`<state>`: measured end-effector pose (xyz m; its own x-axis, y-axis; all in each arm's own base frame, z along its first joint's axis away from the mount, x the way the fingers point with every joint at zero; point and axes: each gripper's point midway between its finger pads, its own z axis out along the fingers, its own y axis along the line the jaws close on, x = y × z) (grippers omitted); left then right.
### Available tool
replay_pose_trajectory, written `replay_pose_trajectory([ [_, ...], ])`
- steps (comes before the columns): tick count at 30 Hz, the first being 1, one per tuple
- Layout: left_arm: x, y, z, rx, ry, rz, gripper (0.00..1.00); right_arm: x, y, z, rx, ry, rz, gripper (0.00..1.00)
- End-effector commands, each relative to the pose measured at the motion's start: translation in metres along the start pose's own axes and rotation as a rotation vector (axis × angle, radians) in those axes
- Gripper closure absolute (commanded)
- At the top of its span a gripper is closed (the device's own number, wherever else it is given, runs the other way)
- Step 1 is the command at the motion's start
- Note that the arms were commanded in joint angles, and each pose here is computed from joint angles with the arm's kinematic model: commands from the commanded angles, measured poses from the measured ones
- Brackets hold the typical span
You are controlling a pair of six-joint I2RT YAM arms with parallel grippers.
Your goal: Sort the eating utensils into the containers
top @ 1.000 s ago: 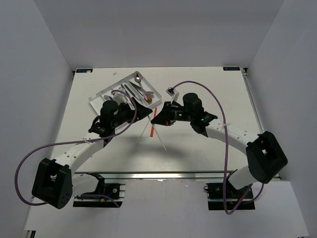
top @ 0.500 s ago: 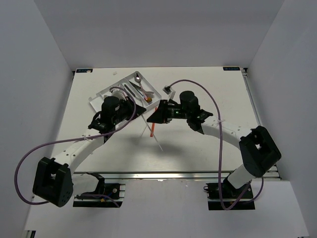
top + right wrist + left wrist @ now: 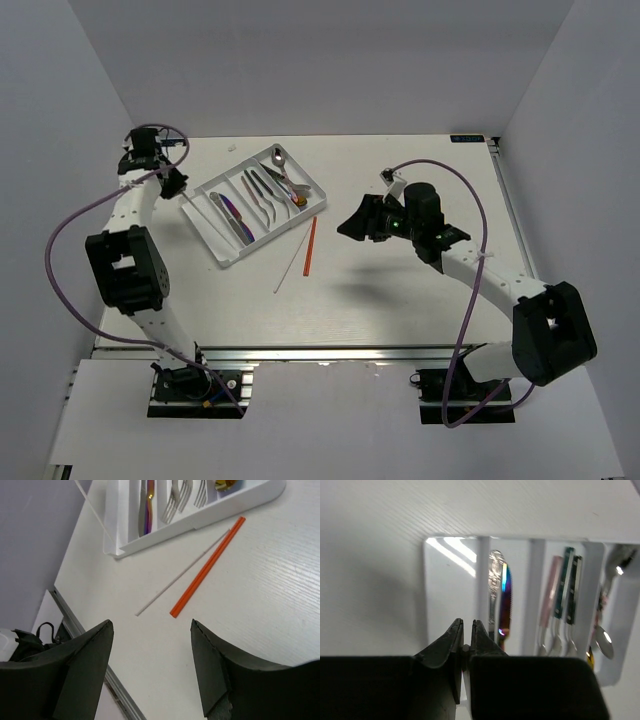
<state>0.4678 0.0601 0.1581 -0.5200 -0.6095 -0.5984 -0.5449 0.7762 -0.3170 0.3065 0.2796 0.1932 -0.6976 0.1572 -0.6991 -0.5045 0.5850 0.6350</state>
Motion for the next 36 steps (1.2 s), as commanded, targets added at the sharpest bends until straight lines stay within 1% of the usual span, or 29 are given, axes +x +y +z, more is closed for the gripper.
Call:
replay_pose_trajectory([
  [1,-0.014,0.01,-0.007,-0.008,0.053,0.011,1.0,0.01,-0.013,-0.007,0.034,0.028,-0.058,0.31],
  [2,-0.018,0.02,0.002,-0.06,0.048,0.013,1.0,0.011,-0.015,-0.007,0.038,0.032,-0.062,0.31],
  [3,-0.033,0.017,0.002,-0.064,0.013,0.011,1.0,0.015,-0.016,-0.007,0.036,0.042,-0.066,0.31],
  [4,-0.037,0.019,0.004,-0.073,0.005,0.014,1.0,0.015,-0.017,-0.007,0.036,0.044,-0.073,0.31],
  [6,-0.044,0.016,0.016,-0.064,-0.002,0.011,1.0,0.019,-0.019,-0.006,0.032,0.055,-0.074,0.31],
  [9,-0.04,0.013,0.027,-0.039,0.006,0.0,1.0,0.023,-0.022,-0.002,0.025,0.069,-0.066,0.3],
  [14,-0.023,0.014,0.04,-0.021,0.049,-0.009,0.89,0.023,-0.025,0.004,0.031,0.083,-0.06,0.3],
  [15,-0.022,0.015,0.041,-0.021,0.054,-0.011,0.85,0.022,-0.025,0.005,0.031,0.083,-0.06,0.29],
  [16,-0.019,0.015,0.044,-0.02,0.062,-0.014,0.83,0.021,-0.025,0.005,0.032,0.082,-0.058,0.29],
  [18,-0.01,0.01,0.048,0.011,0.088,-0.019,0.78,0.018,-0.024,0.009,0.032,0.081,-0.063,0.24],
  [19,-0.006,0.009,0.05,0.02,0.099,-0.023,0.73,0.018,-0.025,0.01,0.038,0.082,-0.065,0.24],
  [21,0.004,0.008,0.053,0.013,0.123,-0.013,0.71,0.017,-0.026,0.016,0.063,0.09,-0.075,0.22],
  [23,0.013,0.009,0.058,0.001,0.148,-0.006,0.63,0.019,-0.025,0.021,0.079,0.107,-0.084,0.22],
  [25,0.017,0.007,0.059,0.002,0.156,0.001,0.52,0.017,-0.03,0.028,0.133,0.115,-0.095,0.18],
  [26,0.018,0.007,0.059,-0.005,0.157,0.005,0.41,0.023,-0.032,0.033,0.155,0.134,-0.101,0.11],
  [27,0.015,0.006,0.057,-0.004,0.149,0.006,0.35,0.013,-0.035,0.037,0.205,0.106,-0.115,0.11],
  [28,0.013,0.004,0.054,0.0,0.142,0.006,0.31,0.022,-0.042,0.035,0.261,0.149,-0.105,0.11],
  [29,0.007,0.001,0.047,0.01,0.122,0.007,0.25,0.03,-0.044,0.041,0.301,0.174,-0.114,0.11],
  [30,0.002,0.0,0.042,0.015,0.105,0.009,0.22,0.017,-0.049,0.044,0.382,0.133,-0.133,0.11],
  [32,-0.009,-0.004,0.029,0.026,0.067,0.007,0.16,0.03,-0.054,0.051,0.482,0.152,-0.134,0.11],
  [33,-0.015,-0.008,0.013,0.048,0.038,0.007,0.15,0.027,-0.061,0.051,0.558,0.123,-0.138,0.11],
  [34,-0.019,-0.01,0.003,0.059,0.019,0.011,0.14,0.02,-0.059,0.054,0.587,0.094,-0.124,0.11],
  [35,-0.021,-0.013,-0.007,0.073,0.0,0.017,0.03,0.029,-0.062,0.059,0.628,0.091,-0.069,0.11],
  [36,-0.031,-0.018,-0.033,0.104,-0.051,0.021,0.02,0.03,-0.062,0.061,0.635,0.091,-0.045,0.11],
])
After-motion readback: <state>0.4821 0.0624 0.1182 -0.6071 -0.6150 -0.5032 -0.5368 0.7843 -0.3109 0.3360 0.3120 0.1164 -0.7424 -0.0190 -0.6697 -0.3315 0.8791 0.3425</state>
